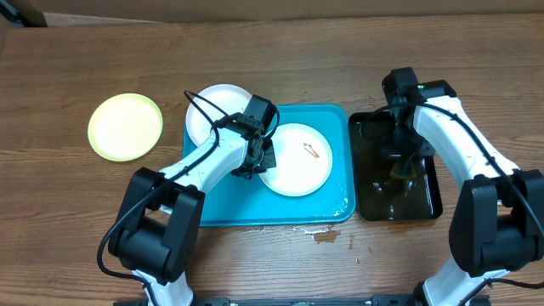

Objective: Clean dirty plates on tray and stack at the side
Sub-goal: 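Rub the sponge in the water with the right gripper, then scrub the held white plate with the sponge using the right gripper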

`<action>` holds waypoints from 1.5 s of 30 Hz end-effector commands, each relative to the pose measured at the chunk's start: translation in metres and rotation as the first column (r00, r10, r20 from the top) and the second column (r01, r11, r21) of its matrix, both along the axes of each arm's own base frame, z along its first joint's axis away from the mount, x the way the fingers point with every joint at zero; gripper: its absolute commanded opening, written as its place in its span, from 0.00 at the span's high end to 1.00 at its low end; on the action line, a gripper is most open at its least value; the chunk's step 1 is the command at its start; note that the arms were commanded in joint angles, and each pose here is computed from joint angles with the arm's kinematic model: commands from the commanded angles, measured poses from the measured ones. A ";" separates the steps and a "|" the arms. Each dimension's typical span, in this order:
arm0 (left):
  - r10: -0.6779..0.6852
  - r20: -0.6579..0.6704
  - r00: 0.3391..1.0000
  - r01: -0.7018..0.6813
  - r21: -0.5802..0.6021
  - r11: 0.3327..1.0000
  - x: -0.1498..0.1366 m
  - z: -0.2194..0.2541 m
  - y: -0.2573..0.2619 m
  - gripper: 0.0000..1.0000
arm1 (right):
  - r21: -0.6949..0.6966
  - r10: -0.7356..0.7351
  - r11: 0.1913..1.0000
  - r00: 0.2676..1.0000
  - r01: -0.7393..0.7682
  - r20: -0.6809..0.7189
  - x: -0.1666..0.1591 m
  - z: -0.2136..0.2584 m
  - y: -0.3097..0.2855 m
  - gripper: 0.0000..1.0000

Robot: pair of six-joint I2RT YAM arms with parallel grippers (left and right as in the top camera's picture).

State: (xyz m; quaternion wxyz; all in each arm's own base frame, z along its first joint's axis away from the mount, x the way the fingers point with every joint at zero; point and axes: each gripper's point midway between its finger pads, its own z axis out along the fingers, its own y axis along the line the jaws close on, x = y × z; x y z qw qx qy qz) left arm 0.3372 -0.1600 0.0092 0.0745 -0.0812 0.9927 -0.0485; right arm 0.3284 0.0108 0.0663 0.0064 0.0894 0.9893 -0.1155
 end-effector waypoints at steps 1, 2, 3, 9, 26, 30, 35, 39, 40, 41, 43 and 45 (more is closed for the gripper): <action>-0.002 -0.016 1.000 0.002 0.031 1.000 -0.004 -0.007 0.005 0.94 | -0.015 0.019 1.000 0.999 -0.018 0.051 0.010 0.015 -0.002 0.96; -0.002 -0.016 1.000 0.002 0.031 1.000 -0.004 -0.007 0.005 0.94 | -0.015 0.033 0.999 0.998 -0.033 0.047 0.010 0.015 -0.002 0.95; -0.002 -0.016 1.000 0.002 0.031 1.000 -0.004 -0.007 0.005 0.95 | -0.012 0.032 0.999 0.998 -0.031 0.049 0.010 0.015 -0.002 0.93; -0.001 -0.014 1.000 0.001 0.029 1.000 -0.003 -0.007 0.005 0.96 | 0.033 0.061 0.997 0.996 -0.063 0.066 0.017 0.022 0.007 0.96; -0.002 -0.006 1.000 0.002 0.022 1.000 -0.001 -0.007 0.004 0.96 | 0.230 0.347 0.883 0.900 -0.408 0.264 0.047 0.057 0.141 0.96; -0.002 -0.007 1.000 0.002 0.023 1.000 -0.001 -0.007 0.004 0.95 | 0.105 0.432 0.874 0.858 -0.474 0.278 0.049 0.050 0.161 0.96; -0.002 -0.012 1.000 0.002 0.025 1.000 -0.003 -0.007 0.004 0.95 | 0.002 0.503 0.853 0.826 -0.521 0.255 0.050 0.032 0.179 0.96; -0.002 -0.013 1.000 0.002 0.025 1.000 -0.003 -0.007 0.004 0.95 | -0.053 0.534 0.842 0.815 -0.537 0.227 0.055 0.008 0.187 0.96; -0.002 -0.014 1.000 0.002 0.025 1.000 -0.003 -0.007 0.004 0.95 | -0.063 0.538 0.840 0.814 -0.538 0.220 0.055 0.003 0.188 0.96; -0.002 -0.015 1.000 0.002 0.026 1.000 -0.003 -0.007 0.004 0.95 | -0.070 0.539 0.840 0.815 -0.538 0.214 0.057 -0.002 0.188 0.96; -0.002 -0.017 1.000 0.003 0.027 1.000 -0.004 -0.007 0.005 0.95 | -0.070 0.541 0.839 0.817 -0.539 0.201 0.058 -0.011 0.189 0.96; -0.002 -0.018 1.000 0.003 0.027 1.000 -0.004 -0.007 0.005 0.95 | -0.070 0.543 0.839 0.820 -0.540 0.182 0.057 -0.019 0.188 0.87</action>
